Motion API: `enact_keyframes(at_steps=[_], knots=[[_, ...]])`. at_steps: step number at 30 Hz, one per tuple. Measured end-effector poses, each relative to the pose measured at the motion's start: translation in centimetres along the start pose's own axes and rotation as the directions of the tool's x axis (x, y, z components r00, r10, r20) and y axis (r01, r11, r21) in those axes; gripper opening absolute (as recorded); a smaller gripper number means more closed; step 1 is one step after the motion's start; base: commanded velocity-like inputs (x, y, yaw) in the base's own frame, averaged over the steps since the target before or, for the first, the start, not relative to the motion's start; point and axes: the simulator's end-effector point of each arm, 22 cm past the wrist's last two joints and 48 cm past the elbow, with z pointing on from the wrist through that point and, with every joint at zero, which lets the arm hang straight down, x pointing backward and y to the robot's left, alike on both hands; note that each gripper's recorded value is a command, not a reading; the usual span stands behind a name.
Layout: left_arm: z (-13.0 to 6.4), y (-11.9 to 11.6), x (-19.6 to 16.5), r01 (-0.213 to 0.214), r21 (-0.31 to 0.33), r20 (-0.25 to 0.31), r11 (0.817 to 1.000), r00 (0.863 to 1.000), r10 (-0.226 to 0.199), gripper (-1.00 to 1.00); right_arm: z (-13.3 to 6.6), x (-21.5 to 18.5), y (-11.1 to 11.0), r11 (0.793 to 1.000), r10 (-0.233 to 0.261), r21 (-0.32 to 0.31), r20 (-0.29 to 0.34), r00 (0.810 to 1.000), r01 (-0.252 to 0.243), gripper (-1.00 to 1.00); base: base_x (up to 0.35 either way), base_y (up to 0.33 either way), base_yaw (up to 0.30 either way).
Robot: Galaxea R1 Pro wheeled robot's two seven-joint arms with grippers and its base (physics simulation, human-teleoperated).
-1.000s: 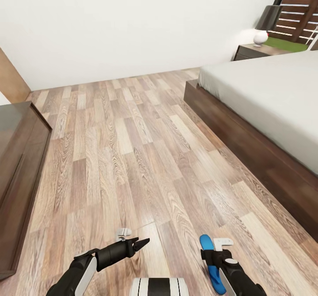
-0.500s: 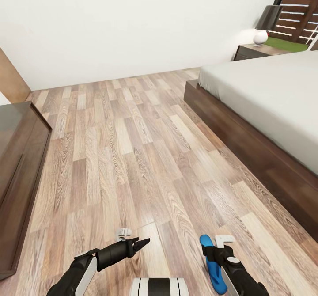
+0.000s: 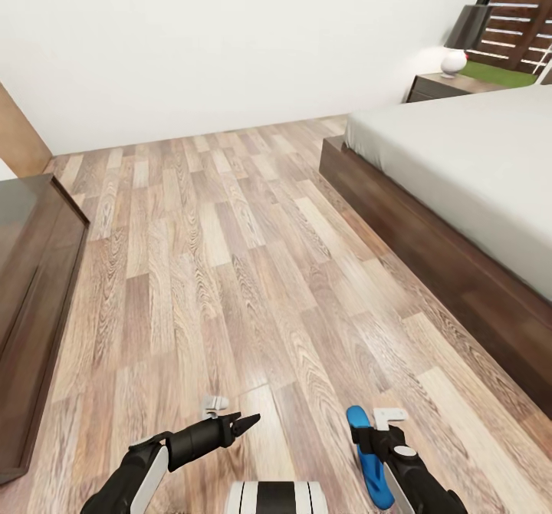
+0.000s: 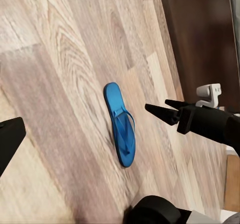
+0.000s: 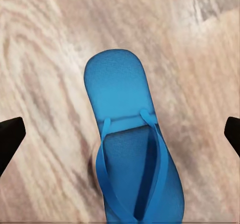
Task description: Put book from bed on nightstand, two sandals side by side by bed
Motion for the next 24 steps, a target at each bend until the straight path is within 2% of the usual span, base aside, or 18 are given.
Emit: enact_keyframes(at_steps=[24], knots=[[0.9,3.0,3.6,0.077,-0.027,-0.052,0.997,0.996,-0.079,1.00,2.1,5.1,-0.1,1.000,-0.003,0.002,-0.101,0.995,0.004,1.00,0.000,0.000,0.000]])
